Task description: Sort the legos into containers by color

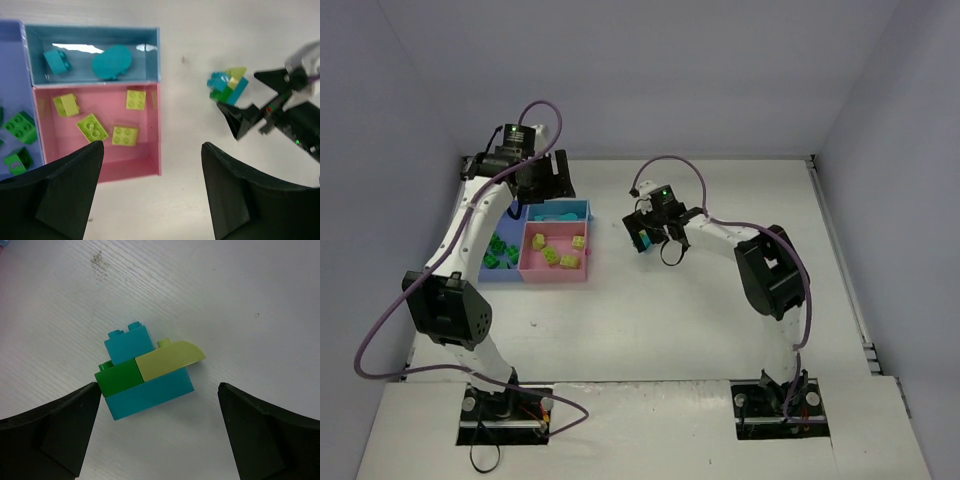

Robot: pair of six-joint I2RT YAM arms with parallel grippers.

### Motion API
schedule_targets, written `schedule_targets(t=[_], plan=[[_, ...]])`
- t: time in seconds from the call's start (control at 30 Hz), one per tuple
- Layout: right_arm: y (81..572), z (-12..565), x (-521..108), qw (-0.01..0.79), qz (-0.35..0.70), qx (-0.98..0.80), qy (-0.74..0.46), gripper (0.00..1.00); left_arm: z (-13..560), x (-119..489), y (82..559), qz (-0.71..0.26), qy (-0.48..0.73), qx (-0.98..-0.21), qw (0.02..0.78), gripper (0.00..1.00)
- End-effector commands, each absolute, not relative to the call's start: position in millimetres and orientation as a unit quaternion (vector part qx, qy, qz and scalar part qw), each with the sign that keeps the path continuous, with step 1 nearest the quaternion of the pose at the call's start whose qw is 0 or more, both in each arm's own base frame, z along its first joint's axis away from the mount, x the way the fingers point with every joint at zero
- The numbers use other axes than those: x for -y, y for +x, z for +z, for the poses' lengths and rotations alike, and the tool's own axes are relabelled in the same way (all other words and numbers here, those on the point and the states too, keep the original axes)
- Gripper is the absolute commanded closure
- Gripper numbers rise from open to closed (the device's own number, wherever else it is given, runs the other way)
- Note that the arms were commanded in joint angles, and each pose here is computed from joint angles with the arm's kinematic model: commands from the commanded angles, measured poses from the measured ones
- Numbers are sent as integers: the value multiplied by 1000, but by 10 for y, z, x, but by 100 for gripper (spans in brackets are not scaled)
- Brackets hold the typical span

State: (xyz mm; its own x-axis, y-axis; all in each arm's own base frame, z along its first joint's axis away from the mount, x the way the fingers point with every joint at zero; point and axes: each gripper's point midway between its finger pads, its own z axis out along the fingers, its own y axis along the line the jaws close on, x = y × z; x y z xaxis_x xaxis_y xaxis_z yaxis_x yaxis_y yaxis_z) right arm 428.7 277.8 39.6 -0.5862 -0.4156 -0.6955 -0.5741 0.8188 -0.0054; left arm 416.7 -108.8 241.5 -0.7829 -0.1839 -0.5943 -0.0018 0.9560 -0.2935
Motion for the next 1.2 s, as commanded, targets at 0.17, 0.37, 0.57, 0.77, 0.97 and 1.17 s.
schedule_targets(t=[0.17, 0.37, 0.57, 0.77, 0.97, 1.17], plan=[[4597, 560, -2959, 398, 117, -848, -329, 0, 2425, 1176, 3708, -175, -35, -935, 306, 28], [4578, 409, -2965, 382, 123, -853, -334, 1, 2318, 1188, 3603, -180, -31, -940, 288, 28], [4471, 289, -2940, 365, 131, -861, -329, 14, 2298, 1229, 3567, -191, -30, -940, 283, 28], [4363, 304, -2898, 359, 137, -863, -328, 36, 2299, 1277, 3530, -200, -25, -939, 278, 28], [4269, 399, -2857, 362, 141, -860, -331, 54, 2268, 1405, 3446, -219, -18, -938, 268, 28], [4097, 968, -2853, 420, 172, -822, -345, 96, 2402, 1637, 3317, -271, 6, -927, 261, 28]])
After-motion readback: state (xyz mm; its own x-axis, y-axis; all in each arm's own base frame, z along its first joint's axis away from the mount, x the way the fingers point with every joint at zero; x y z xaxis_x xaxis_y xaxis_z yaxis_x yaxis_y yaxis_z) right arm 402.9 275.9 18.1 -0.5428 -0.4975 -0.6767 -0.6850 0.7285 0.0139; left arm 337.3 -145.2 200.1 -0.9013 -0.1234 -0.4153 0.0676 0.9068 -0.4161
